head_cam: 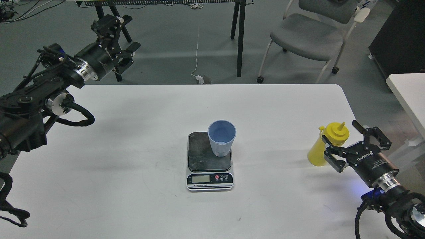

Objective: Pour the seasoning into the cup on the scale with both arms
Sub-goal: 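Move the right gripper to the yellow bottle and grasp it, then lift the yellow bottle with the right gripper and tip it over the cup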

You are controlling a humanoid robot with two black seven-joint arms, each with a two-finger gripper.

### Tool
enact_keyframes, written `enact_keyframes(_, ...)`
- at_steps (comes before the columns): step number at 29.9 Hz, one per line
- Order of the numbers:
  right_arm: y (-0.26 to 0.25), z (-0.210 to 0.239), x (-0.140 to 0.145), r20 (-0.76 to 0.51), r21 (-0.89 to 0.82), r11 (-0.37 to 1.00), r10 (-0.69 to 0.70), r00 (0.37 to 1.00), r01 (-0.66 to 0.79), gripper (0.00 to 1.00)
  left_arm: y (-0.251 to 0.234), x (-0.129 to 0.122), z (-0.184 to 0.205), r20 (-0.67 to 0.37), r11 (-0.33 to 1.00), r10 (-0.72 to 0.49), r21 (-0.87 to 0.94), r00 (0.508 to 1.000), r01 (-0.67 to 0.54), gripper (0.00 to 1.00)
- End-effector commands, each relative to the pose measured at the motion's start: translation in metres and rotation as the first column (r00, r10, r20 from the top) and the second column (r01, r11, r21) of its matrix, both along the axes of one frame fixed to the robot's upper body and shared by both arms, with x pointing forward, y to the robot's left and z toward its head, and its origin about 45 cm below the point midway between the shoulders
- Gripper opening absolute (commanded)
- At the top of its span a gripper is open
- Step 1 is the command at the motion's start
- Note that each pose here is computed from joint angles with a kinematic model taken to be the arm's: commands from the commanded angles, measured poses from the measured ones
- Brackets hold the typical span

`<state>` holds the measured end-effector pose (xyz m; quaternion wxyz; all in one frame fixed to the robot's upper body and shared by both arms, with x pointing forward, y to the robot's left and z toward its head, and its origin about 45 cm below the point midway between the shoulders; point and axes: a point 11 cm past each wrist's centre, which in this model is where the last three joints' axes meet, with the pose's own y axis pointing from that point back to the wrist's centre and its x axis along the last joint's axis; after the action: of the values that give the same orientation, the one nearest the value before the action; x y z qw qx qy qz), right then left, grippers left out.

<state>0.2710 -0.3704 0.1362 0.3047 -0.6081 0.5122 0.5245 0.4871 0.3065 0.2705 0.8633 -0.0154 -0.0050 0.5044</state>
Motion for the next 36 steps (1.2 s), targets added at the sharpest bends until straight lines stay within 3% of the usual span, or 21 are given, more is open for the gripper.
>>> enact_keyframes(1, 0.001, -0.001, 0.000, 0.000, 0.001, 1.000, 0.000, 1.000, 0.000, 0.99, 0.000, -0.001, -0.001, 0.000, 1.000, -0.005, 0.019, 1.000, 0.005, 0.86)
enact_keyframes(18, -0.016, -0.009, -0.002, -0.017, -0.029, 0.999, -0.044, 0.999, 0.043, 0.99, -0.003, -0.001, -0.002, 0.000, 1.000, -0.014, 0.023, 1.000, 0.014, 0.86)
enact_keyframes(32, 0.013, -0.035, 0.012, -0.015, -0.001, 0.999, -0.054, 0.998, 0.054, 0.99, 0.000, -0.003, -0.005, -0.004, 0.998, -0.016, 0.054, 1.000, 0.016, 0.86)
enact_keyframes(36, 0.011, -0.032, 0.017, 0.035, -0.055, 0.993, -0.100, 0.994, 0.102, 0.73, 0.001, -0.003, -0.005, -0.004, 0.998, -0.015, 0.055, 1.000, 0.015, 0.86)
